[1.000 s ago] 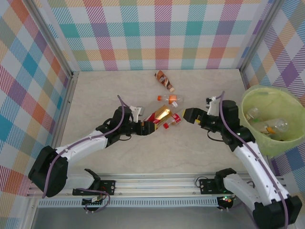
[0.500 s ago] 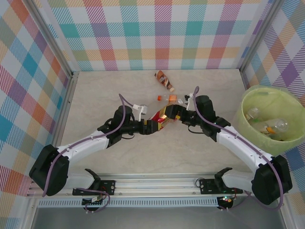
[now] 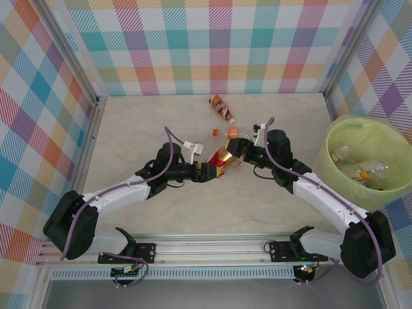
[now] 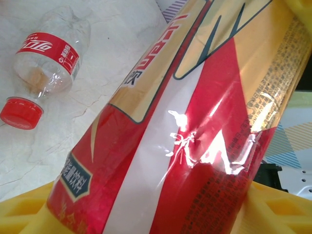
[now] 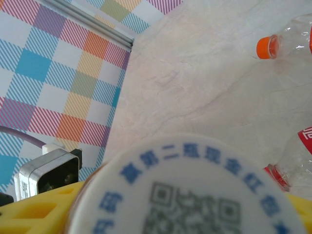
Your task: Put the plastic bottles in the bin
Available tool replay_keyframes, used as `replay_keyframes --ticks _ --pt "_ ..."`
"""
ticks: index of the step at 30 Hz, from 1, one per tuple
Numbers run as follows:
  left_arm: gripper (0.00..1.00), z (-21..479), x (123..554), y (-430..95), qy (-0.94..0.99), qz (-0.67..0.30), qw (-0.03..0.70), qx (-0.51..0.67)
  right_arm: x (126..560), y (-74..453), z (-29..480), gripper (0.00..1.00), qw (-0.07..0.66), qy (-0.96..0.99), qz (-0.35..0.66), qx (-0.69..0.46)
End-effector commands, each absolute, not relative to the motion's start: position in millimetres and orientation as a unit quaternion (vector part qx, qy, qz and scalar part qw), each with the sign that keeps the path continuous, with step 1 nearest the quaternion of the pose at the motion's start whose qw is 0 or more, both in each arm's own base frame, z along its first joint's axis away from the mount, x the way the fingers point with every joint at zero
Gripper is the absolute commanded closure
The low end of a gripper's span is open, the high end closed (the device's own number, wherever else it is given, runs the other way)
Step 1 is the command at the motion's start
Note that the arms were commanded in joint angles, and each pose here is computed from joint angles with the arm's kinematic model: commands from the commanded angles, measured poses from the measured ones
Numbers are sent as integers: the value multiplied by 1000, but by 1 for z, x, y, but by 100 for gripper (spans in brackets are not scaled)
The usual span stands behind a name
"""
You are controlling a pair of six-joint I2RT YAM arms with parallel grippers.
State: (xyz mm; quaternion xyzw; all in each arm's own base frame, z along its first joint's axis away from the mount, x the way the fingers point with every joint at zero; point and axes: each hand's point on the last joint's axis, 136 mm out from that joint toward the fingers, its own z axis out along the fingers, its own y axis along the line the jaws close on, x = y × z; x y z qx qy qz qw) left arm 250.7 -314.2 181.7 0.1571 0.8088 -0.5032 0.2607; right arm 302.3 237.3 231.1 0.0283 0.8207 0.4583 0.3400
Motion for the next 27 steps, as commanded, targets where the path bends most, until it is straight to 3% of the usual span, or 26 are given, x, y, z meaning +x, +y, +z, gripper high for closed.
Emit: replay_keyframes --ticks 1,4,6,8,27 --pt "27 201 255 -324 793 -516 278 166 295 234 253 41 370 807 461 6" --pt "21 202 255 -326 790 -522 274 167 291 228 258 48 380 808 450 2" --pt "7 205 255 -327 787 -525 277 166 290 222 261 50 387 814 434 3" --pt "0 207 254 -326 783 -529 282 167 288 213 267 51 398 823 406 -3" --pt "0 177 291 -272 833 -408 372 33 258 33 426 61 636 771 -28 25"
